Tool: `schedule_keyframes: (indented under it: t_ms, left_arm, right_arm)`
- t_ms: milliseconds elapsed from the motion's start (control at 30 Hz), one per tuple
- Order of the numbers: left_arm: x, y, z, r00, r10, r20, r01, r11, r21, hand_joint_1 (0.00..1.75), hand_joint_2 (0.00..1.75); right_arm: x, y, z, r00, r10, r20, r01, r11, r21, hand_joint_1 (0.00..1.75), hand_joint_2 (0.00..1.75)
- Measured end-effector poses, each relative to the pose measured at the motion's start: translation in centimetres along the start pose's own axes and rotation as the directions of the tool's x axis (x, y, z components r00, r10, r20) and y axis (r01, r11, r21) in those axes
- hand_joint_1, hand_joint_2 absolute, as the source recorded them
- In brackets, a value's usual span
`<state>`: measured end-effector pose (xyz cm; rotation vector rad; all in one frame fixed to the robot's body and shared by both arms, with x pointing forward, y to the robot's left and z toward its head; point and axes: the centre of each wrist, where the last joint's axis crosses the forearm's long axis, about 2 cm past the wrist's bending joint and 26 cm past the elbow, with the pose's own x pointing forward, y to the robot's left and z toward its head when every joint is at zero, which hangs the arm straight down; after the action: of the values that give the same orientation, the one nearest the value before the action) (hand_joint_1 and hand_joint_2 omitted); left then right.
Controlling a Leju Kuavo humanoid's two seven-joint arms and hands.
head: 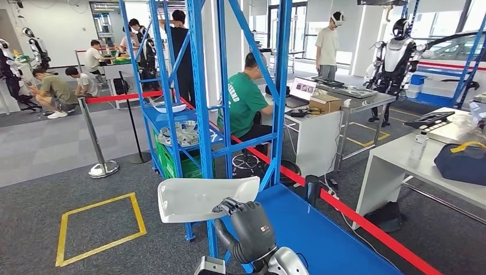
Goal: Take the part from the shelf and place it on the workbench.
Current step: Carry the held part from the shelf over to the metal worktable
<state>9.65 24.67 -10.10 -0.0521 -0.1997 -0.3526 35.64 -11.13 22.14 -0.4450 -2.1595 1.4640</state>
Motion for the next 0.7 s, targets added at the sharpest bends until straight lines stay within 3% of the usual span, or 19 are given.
schedule_keyframes:
  t_ms: [700]
  left_arm:
    - [0.29, 0.48, 0.01, 1.0, -0.014, 0.005, 0.014, 1.0, 0.01, 0.0, 1.75]
  right_arm:
    - [-0.12, 0.12, 0.24, 1.0, 0.003, -0.006, -0.003, 1.0, 0.006, 1.75, 1.75]
